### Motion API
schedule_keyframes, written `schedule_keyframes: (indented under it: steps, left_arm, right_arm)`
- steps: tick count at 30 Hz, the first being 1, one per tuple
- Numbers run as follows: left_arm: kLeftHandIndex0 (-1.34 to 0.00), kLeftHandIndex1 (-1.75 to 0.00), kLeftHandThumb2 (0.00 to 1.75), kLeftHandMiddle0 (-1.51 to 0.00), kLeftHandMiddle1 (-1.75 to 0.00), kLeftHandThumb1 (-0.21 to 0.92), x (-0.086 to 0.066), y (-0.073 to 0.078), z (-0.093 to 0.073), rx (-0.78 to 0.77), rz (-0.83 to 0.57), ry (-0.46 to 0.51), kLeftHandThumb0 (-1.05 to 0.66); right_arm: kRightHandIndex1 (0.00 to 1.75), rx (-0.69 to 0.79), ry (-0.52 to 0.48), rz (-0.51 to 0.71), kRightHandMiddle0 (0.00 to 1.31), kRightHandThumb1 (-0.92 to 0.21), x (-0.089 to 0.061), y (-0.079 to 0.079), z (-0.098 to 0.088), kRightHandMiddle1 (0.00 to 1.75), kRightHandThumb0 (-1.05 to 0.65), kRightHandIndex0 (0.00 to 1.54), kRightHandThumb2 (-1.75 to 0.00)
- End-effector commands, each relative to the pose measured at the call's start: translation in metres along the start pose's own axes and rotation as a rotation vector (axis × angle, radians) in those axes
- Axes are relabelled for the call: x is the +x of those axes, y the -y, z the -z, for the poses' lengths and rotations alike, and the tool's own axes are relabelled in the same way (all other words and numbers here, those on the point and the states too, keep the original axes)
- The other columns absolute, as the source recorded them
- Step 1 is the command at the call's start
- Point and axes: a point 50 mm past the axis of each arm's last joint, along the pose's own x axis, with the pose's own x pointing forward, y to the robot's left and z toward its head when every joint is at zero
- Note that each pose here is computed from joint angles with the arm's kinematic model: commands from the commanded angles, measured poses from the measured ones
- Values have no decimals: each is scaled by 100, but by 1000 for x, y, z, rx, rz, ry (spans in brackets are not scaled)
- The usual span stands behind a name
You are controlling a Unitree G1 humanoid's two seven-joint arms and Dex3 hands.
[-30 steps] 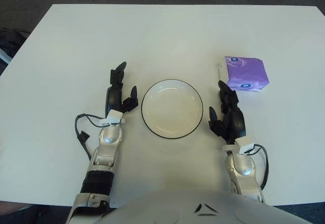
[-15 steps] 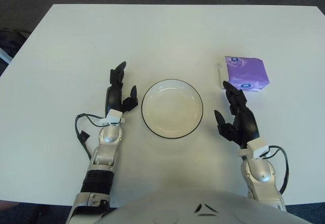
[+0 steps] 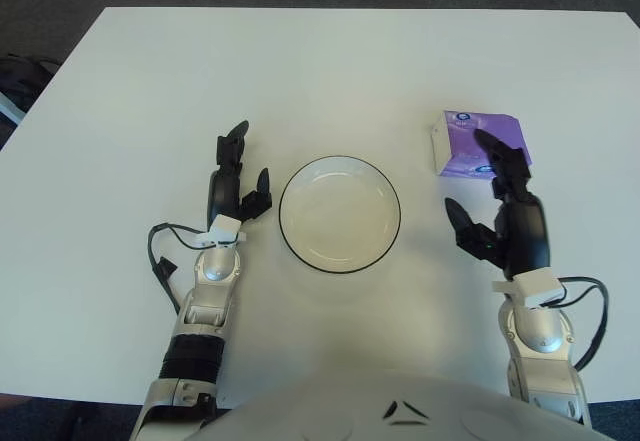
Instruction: Put the tissue paper into the plate.
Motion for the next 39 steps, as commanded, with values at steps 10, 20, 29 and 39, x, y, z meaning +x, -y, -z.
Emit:
schedule_keyframes:
  steps: [10,20,29,39]
  left_arm:
    - [0,-66,77,-27,-3,92,-33,7,37,15,38,-226,-68]
    - [0,-66,77,-27,-4,92,-33,7,38,27,40,-225,-68]
    - [0,-67,77,-27,-3,92,-32,7,39,24,40,-232,-69]
    - [0,-67,76,-27,-3,92,-32,7,40,25,45,-233,-69]
  right_arm:
    - [14,-144,146,119,0,-92,18,18,-2,91,-82,24,-47]
    - [14,-150,218,160,0,-92,54,31,-6,85,-77,24,-48]
    - [13,-156,277,182,0,-88,94,29,-18,79,-68,23,-47]
    - [12,-404,274,-7,0,-88,137,30,-27,75,-67,22,-49]
